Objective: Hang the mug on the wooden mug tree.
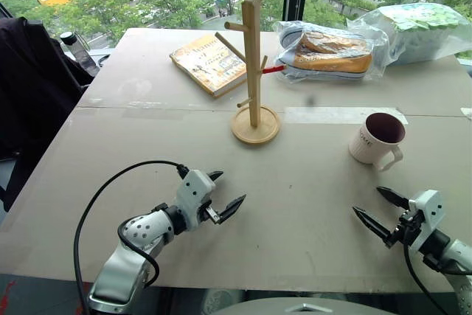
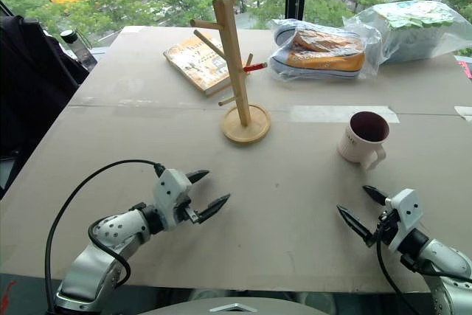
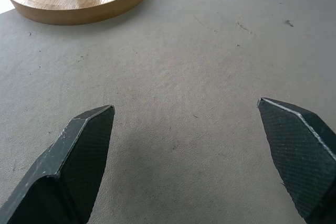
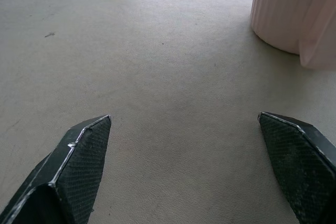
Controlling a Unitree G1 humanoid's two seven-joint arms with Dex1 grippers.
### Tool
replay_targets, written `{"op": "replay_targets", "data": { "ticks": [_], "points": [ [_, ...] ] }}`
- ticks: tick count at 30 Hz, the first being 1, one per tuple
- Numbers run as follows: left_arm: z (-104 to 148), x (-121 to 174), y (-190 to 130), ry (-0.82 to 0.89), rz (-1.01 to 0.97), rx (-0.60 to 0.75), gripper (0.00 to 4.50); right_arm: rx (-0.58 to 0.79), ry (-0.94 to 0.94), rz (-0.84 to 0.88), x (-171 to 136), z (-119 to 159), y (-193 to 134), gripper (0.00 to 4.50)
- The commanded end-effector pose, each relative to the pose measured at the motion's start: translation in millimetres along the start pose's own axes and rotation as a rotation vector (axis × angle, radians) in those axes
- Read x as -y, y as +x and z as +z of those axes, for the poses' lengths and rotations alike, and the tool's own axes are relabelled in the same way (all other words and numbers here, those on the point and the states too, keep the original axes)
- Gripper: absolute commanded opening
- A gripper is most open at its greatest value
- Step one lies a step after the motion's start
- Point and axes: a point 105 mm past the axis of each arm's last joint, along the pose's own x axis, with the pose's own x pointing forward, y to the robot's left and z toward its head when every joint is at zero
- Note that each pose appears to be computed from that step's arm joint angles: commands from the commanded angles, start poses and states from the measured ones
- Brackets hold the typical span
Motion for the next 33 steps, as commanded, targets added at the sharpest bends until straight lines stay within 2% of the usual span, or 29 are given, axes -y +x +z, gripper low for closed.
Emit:
{"op": "replay_targets", "data": {
  "ticks": [1,21,29,33],
  "points": [
    [13.0,1.5,-2.0,0.029,-0.007,0.046,4.50,0.036,-0.045,-0.031,6.8,10.8,-4.2,4.43],
    [16.7,0.5,0.4,0.009,-0.020,0.070,4.50,0.053,-0.088,-0.087,9.1,10.3,-1.0,4.43],
    [23.7,-0.1,5.6,0.040,-0.064,0.093,4.50,0.118,-0.038,-0.292,26.8,15.8,-3.6,4.43],
    [36.1,3.8,10.0,0.085,-0.121,0.114,4.50,0.177,-0.028,-0.398,35.1,23.3,1.4,4.43]
  ]
}}
